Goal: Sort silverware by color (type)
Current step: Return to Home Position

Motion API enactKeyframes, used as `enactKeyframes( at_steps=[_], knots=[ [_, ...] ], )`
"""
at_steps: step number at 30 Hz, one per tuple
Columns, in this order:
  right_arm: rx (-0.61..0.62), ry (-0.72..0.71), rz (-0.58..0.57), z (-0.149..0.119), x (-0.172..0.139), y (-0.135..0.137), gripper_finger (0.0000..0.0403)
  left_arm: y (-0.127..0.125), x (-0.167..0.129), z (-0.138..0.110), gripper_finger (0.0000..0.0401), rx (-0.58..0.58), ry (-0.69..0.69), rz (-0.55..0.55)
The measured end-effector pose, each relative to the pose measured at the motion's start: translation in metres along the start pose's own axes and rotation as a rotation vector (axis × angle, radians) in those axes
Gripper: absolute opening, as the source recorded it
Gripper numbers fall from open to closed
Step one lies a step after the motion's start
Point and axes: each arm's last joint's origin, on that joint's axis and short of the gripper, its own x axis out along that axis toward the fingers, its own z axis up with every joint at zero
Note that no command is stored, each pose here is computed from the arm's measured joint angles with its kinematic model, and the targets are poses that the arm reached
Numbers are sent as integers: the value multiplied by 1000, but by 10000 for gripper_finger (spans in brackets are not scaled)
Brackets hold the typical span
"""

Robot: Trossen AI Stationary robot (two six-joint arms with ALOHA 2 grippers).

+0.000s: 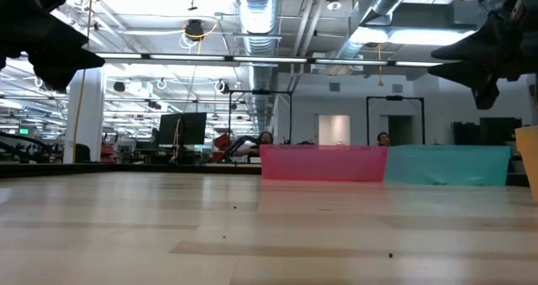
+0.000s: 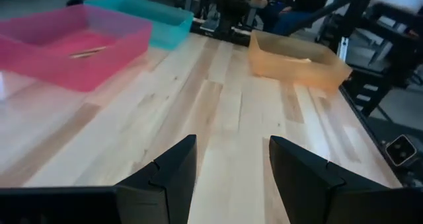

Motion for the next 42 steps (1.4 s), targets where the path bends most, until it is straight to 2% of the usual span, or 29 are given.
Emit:
enactKeyframes(
  at_steps=[2,6,12,15,17,22,27,33,42],
  knots=[
    [1,0,3,0,0,0,159,0,-3,4,173,15,-2,-35],
    [6,41,88,-1,0,2,159,1,-16,24,173,20,-50,-212],
    [-4,60,136,-2,0,4,159,15,-43,45,173,39,-211,-474],
    [-47,34,161,1,0,5,159,12,-45,45,173,123,-180,-604],
    [-103,24,206,3,0,7,159,11,-47,47,173,144,-194,-639],
    [-277,9,422,5,-3,14,159,9,-48,43,173,277,-187,-759],
    [-332,0,454,5,-3,15,159,10,-47,39,173,347,-172,-753],
    [-351,32,447,2,-3,14,159,10,-47,37,173,350,-147,-783],
    [-362,41,441,1,-3,13,159,10,-46,34,173,372,-121,-770]
  ],
)
